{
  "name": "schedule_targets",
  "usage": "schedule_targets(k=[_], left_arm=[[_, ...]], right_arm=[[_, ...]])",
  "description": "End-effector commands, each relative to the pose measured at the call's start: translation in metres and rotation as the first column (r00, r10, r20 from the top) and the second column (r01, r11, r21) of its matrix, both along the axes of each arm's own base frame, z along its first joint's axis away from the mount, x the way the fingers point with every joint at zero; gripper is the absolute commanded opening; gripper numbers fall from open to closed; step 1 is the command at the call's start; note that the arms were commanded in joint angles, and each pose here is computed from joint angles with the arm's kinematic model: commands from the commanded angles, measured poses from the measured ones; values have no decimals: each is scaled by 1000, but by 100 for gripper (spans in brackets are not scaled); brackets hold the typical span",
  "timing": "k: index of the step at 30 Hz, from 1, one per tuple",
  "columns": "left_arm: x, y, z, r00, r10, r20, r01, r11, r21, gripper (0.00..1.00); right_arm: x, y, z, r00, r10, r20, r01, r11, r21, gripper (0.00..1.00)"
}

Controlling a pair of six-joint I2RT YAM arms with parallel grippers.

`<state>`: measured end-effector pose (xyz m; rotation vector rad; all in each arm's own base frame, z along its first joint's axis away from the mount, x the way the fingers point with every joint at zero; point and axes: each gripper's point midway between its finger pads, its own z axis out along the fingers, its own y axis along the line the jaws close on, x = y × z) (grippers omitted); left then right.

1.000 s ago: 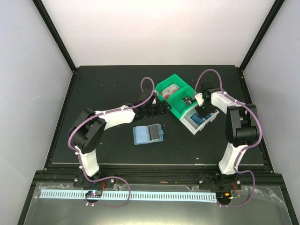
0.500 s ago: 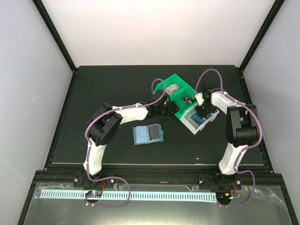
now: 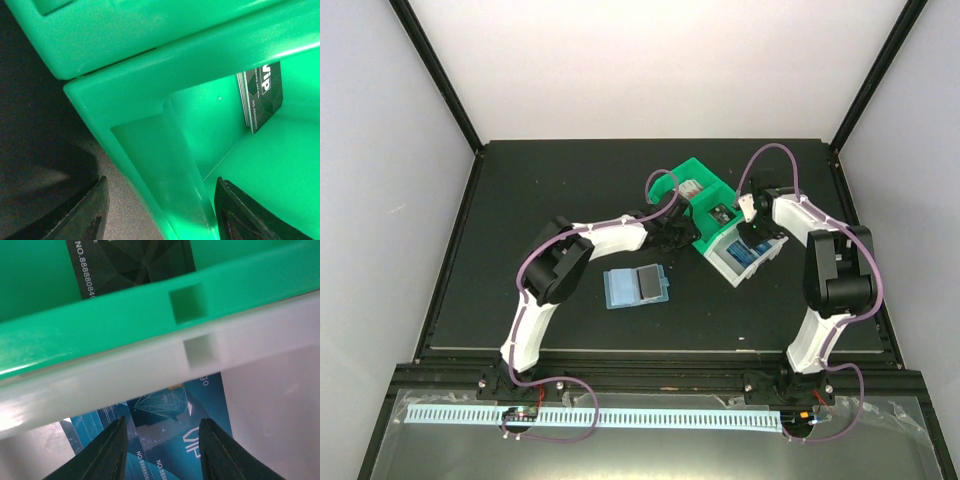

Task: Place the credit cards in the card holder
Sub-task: Pick up the credit card from the storage box.

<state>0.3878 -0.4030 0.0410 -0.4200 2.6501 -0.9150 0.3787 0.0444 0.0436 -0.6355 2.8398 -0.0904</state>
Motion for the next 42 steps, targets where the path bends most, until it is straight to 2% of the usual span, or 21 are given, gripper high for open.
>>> schedule_targets(k=[1,12,18,30,42], left_arm=[[1,5,-6,997,58,-42,-55,997,58,58],[0,11,-11,995,81,-57,-77,994,79,52],[0,10,-12,995,78,-56,-73,994,78,51],[-1,12,-13,995,78,-56,-73,994,84,51],[-1,14,-13,995,84,-59,-79,993,88,49]], right_arm=[[7,-4,16,998,-12,58,13,1000,-20,41],[6,4,5,1000,-8,11,8,1000,17,48],[7,-3,-2,1000,-29,1,29,999,-19,49],[15,-14,0,997,-73,25,75,994,-81,37],[23,-18,22,991,-85,100,94,991,-92,35]])
